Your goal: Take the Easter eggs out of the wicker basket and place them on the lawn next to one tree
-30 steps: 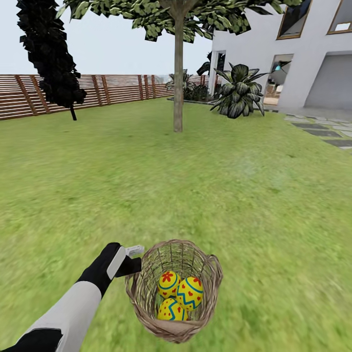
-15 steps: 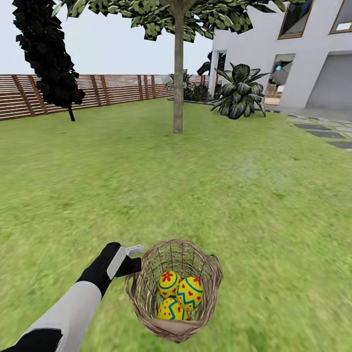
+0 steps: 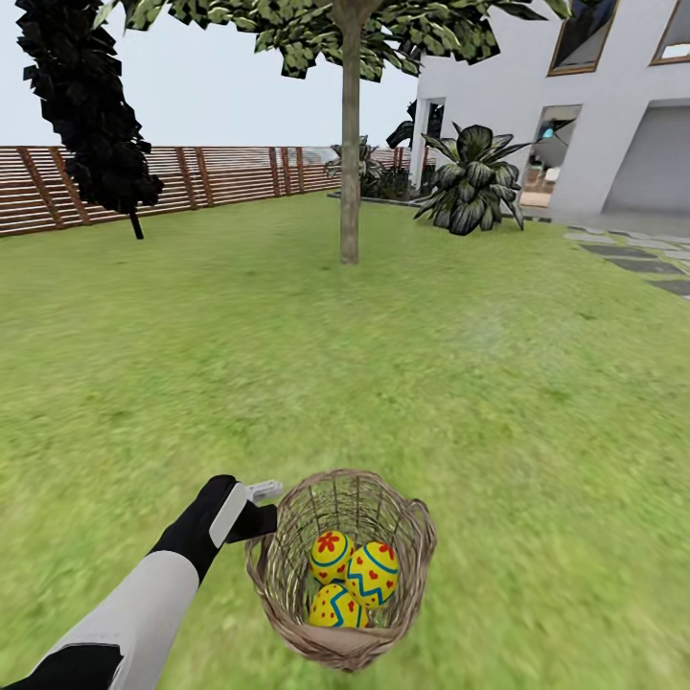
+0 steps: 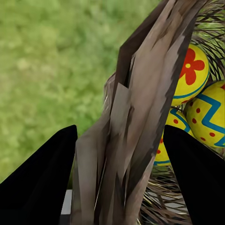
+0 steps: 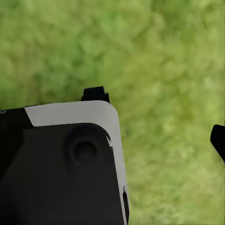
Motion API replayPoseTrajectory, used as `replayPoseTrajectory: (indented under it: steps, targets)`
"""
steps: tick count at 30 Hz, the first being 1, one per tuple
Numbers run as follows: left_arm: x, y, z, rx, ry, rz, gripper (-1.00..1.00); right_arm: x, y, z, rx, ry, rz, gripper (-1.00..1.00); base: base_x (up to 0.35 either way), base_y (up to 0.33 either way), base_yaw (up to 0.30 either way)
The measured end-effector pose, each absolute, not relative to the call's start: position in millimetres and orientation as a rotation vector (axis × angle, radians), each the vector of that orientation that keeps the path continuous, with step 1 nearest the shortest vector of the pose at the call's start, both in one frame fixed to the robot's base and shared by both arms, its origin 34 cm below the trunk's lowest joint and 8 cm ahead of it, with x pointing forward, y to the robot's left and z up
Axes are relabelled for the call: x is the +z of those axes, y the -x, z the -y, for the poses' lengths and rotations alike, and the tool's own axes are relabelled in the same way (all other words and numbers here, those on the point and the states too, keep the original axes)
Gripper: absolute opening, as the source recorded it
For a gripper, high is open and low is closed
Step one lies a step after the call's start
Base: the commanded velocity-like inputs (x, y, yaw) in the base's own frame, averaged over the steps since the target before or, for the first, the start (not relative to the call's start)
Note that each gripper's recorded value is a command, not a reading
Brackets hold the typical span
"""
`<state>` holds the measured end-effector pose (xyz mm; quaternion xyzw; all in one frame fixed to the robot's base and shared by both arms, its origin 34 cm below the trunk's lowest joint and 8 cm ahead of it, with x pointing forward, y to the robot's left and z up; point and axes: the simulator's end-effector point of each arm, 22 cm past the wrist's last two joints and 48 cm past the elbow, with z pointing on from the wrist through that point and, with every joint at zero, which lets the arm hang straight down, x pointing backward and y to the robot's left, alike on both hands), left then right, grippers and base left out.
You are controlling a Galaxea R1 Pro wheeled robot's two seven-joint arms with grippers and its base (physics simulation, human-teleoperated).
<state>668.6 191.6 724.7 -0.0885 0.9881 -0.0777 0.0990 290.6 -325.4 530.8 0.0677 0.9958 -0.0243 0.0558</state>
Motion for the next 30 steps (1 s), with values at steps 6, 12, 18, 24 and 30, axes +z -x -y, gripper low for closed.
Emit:
replayPoseTrajectory:
  steps: [6, 12, 18, 24, 30]
  targets:
    - [724.7, -668.7, -191.7, -0.230, 0.263, -2.922, -1.00, 530.8, -290.6, 325.4, -0.074, -0.206, -3.022, 1.00, 0.327, 0.000, 0.000]
    - [724.7, -668.7, -191.8, -0.230, 0.263, -2.922, -1.00, 530.8, -290.6, 325.3, -0.074, -0.205, -3.022, 1.00, 0.327, 0.000, 0.000]
    - [724.6, -668.5, -191.7, -0.229, 0.261, -2.923, -1.00, 530.8, -290.6, 325.4, -0.074, -0.205, -3.022, 1.00, 0.327, 0.000, 0.000]
    - [724.7, -668.7, -191.7, -0.230, 0.262, -2.922, -1.00, 530.8, -290.6, 325.4, -0.074, -0.205, -3.022, 1.00, 0.327, 0.000, 0.000]
    - [724.7, -668.6, -191.6, -0.230, 0.262, -2.923, -1.00, 530.8, -290.6, 325.3, -0.073, -0.205, -3.022, 1.00, 0.327, 0.000, 0.000]
